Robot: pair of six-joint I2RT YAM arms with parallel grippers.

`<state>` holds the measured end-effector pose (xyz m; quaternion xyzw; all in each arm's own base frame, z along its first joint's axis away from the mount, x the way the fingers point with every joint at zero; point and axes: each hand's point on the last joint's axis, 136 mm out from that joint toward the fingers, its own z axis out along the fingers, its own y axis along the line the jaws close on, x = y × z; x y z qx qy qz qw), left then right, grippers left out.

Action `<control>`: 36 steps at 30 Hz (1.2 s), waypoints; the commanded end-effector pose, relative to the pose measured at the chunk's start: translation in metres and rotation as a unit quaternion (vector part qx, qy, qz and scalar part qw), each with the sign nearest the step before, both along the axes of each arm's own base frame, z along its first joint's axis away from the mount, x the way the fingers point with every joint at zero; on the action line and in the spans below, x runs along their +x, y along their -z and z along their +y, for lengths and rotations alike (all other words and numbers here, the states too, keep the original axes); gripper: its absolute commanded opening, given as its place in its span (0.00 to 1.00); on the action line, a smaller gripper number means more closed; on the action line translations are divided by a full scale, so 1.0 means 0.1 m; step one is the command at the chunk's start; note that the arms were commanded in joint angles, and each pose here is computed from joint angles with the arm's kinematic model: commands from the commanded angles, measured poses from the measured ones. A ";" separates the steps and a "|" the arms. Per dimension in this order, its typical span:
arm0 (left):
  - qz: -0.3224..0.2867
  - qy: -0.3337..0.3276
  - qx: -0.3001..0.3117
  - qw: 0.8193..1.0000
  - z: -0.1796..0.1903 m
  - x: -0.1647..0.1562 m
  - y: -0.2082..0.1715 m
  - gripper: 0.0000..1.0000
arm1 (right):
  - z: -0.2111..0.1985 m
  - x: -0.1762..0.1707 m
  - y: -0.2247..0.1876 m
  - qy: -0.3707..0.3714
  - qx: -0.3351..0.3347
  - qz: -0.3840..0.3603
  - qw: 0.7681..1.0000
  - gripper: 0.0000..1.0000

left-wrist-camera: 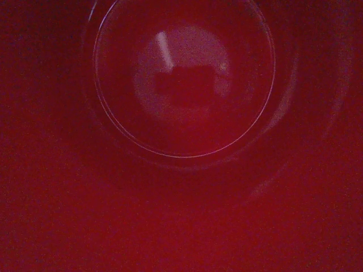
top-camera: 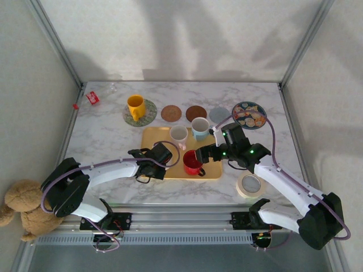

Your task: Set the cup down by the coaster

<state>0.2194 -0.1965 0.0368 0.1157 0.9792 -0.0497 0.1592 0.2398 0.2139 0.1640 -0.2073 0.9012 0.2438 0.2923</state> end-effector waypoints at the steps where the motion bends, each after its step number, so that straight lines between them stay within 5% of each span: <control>1: -0.022 -0.005 0.015 1.000 0.00 0.11 -0.12 0.06 | 0.07 0.00 -0.12 -0.005 0.022 -0.013 1.000 0.99; 21: -0.128 -0.055 -0.023 0.990 0.11 0.36 -0.86 0.00 | 0.13 0.15 -0.62 0.000 0.039 -0.052 0.998 0.99; 36: -0.177 -0.068 -0.036 0.981 0.23 0.88 -1.39 0.00 | 0.24 0.40 -0.96 0.015 0.038 -0.065 0.997 0.99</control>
